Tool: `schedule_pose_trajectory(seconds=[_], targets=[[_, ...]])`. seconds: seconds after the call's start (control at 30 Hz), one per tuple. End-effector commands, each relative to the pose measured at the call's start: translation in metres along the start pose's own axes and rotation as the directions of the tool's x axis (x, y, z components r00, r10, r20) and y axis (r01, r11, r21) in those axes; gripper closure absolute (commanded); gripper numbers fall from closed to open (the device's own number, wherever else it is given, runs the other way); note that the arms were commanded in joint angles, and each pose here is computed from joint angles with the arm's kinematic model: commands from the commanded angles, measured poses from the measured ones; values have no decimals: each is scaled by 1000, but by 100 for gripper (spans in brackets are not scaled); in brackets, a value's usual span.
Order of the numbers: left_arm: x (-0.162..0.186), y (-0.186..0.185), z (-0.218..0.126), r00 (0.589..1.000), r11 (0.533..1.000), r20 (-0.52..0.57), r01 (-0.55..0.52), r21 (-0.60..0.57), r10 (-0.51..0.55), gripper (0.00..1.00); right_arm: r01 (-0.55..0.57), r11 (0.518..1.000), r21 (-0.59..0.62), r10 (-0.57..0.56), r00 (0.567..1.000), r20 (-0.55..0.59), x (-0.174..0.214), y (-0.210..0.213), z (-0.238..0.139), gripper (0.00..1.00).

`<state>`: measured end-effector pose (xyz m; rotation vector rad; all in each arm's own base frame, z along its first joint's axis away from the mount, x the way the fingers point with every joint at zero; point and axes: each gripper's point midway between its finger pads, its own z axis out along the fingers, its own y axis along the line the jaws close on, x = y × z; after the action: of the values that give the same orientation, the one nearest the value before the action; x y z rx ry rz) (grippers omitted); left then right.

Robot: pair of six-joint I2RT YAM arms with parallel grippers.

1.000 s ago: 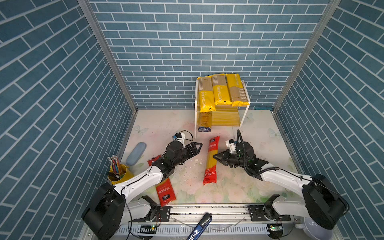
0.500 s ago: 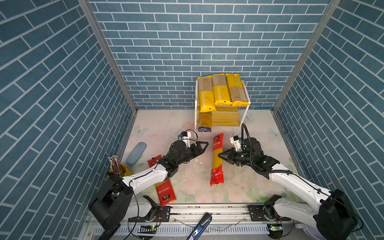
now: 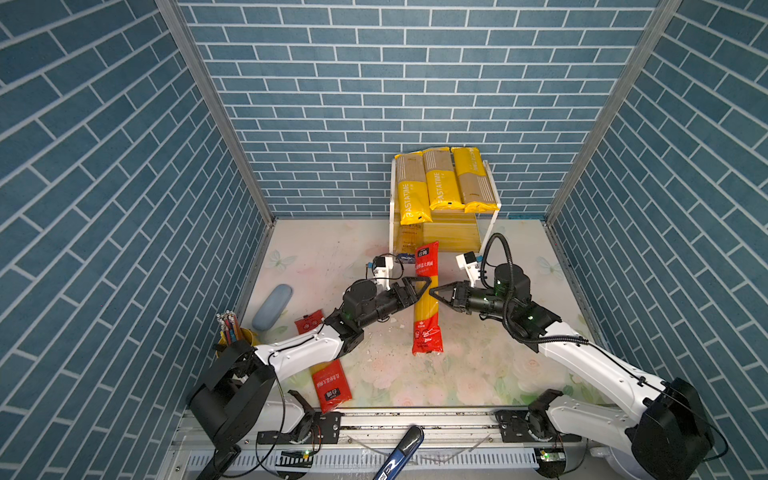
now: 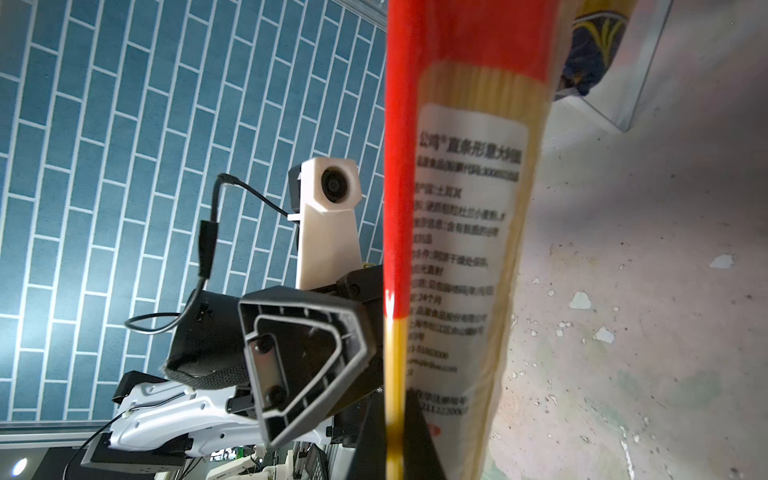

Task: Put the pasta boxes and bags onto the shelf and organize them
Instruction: 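Grasp the red bag's top with the left gripper while right holds its bottom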

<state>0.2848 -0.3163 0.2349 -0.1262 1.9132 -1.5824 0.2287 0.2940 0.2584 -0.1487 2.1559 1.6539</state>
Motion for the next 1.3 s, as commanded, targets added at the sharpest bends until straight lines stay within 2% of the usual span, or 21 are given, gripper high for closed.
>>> schedule_pose_trajectory(seconds=[0.0, 0.1, 0.27, 0.5, 0.67, 0.7, 0.83, 0.93, 1.07, 1.27], targets=[[-6, -22, 3, 1000, 997, 17, -16, 81, 14, 10, 186, 954, -234, -166, 981, 103, -29, 85, -15, 100], [-6, -28, 6, 1000, 994, 9, -20, 106, 19, 13, 158, 959, -237, -141, 986, 85, -25, 76, -11, 100], [-8, -38, 5, 999, 990, 9, -48, 136, 47, 24, 117, 965, -234, -102, 992, 73, -18, 59, -11, 100], [-11, -40, 3, 998, 988, 14, -58, 144, 57, 51, 39, 976, -216, -27, 998, 60, -20, 36, -12, 100], [-13, -45, 6, 998, 986, 14, -63, 155, 61, 69, 26, 979, -204, -13, 998, 65, -22, 30, -11, 100], [-15, -46, 7, 998, 986, 17, -63, 154, 61, 72, 28, 980, -197, -15, 998, 68, -22, 29, -11, 99], [-15, -40, 10, 998, 990, 18, -59, 129, 58, 81, 23, 987, -160, -6, 994, 107, -21, 16, -14, 81], [-23, -47, 14, 996, 990, 58, -81, 119, 74, 86, 20, 992, -126, -2, 991, 135, -18, 4, -17, 73], [-33, -42, 16, 990, 994, 125, -69, 82, 59, 87, 4, 998, -63, 4, 991, 133, -7, -18, -18, 67], [-52, -42, 19, 977, 997, 211, -31, 69, 16, 88, -7, 995, 101, -3, 995, 96, 17, -66, -21, 55]])
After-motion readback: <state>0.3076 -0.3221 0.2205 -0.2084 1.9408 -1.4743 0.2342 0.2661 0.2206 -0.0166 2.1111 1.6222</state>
